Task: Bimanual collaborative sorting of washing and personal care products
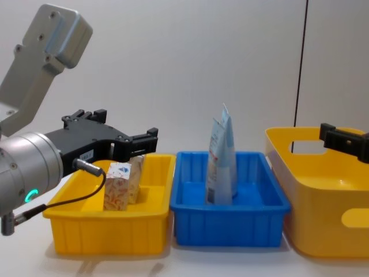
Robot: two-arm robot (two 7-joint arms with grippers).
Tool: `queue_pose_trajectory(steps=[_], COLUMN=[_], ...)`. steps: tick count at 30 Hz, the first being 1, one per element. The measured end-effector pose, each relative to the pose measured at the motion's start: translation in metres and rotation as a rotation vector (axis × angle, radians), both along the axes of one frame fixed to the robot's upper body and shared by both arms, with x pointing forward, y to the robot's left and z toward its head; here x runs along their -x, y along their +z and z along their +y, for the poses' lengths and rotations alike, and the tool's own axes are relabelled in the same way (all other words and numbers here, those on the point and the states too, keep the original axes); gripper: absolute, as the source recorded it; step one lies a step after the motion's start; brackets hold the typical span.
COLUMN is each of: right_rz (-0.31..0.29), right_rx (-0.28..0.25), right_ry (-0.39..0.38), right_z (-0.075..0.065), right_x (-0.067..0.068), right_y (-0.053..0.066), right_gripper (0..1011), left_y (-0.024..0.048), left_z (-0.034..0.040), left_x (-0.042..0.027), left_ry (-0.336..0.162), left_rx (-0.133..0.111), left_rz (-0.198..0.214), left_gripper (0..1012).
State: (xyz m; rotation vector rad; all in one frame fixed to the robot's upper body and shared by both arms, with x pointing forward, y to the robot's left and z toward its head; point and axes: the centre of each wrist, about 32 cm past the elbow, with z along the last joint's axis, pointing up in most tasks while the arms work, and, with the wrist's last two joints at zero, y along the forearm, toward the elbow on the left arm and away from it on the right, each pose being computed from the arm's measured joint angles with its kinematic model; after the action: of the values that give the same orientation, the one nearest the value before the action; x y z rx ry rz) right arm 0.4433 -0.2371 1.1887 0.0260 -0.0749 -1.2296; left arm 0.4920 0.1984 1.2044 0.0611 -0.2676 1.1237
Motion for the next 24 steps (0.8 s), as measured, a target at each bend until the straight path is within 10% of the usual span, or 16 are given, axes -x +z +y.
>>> queue_pose_trajectory(steps=[24], right_rz=[0.000], right_rx=[0.000], right_ry=[0.000], right_z=[0.0000], right_x=[0.0000], right_y=[0.0000], right_gripper=[1000], left_y=[0.0000], left_z=[0.0000], left_x=[0.0000], left_ry=[0.000], left_rx=[0.000], left_rz=[0.000], left_gripper=[1001])
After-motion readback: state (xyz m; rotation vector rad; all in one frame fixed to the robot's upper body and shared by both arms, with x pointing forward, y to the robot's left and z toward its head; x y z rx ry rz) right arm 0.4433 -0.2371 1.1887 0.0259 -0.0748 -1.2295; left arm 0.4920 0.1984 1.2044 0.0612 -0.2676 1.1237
